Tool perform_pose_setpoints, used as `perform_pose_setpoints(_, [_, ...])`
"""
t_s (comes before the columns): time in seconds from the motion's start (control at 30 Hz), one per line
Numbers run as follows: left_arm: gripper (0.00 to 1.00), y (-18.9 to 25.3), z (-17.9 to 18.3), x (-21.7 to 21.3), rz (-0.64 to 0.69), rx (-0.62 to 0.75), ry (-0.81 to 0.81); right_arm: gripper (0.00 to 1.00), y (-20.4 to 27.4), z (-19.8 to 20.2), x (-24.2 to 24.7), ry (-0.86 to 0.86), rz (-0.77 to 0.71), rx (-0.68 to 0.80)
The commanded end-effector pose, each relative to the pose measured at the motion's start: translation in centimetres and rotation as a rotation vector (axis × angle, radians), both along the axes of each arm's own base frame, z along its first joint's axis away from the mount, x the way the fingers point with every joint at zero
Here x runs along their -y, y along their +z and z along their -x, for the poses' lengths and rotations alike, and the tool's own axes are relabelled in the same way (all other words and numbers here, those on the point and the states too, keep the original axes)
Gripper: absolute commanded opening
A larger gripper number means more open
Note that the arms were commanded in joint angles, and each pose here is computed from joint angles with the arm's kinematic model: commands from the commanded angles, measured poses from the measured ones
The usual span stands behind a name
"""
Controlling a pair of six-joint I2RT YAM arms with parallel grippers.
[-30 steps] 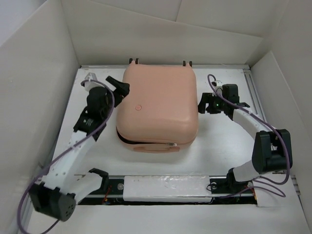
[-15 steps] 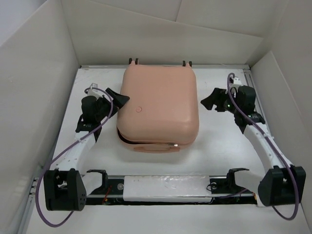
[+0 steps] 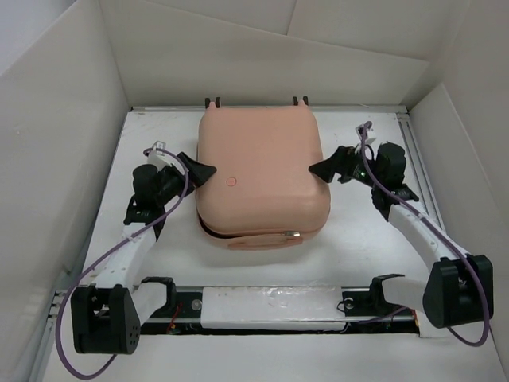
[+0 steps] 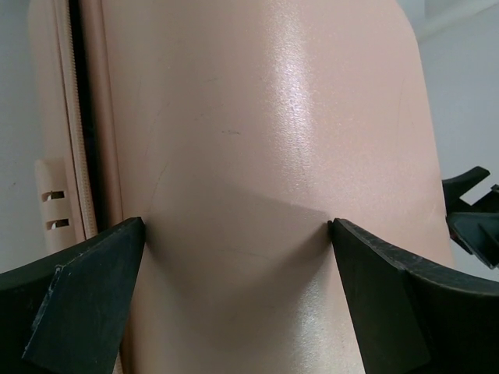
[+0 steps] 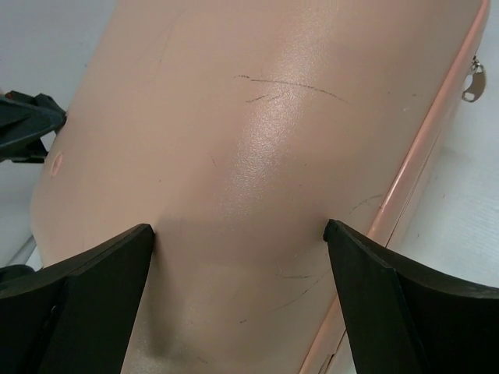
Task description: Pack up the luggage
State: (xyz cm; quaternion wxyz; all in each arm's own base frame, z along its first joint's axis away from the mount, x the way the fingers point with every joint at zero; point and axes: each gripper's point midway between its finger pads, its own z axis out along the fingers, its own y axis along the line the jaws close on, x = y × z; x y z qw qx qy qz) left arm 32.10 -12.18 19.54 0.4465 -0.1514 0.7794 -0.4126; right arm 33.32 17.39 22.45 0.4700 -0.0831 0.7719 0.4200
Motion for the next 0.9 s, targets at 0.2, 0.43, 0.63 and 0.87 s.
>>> perform_pose_setpoints(0.2, [0.96, 10.9, 7.8, 16.8, 0.199, 0.110, -0.487, 0.92, -6.1, 4.4, -7.1, 0.323, -0.170, -0.155])
perform_pose_setpoints(0.43, [0.96, 21.2, 13.0, 26.7, 0.342, 0.212, -0.696, 0.92, -4.0, 5.1, -8.4, 0.416, -0.260, -0.097])
perform_pose_setpoints(0.63, [0.96, 29.8, 17.0, 28.3, 0.388, 0.374, -0.739, 0.92, -2.1, 3.7, -7.4, 0.409, -0.231, -0.076])
perform_pose_setpoints(0.87, [0.95, 29.9, 20.1, 28.6, 0.464, 0.355, -0.820, 0.92, 0.0, 1.3, -4.0, 0.325, -0.229, -0.057])
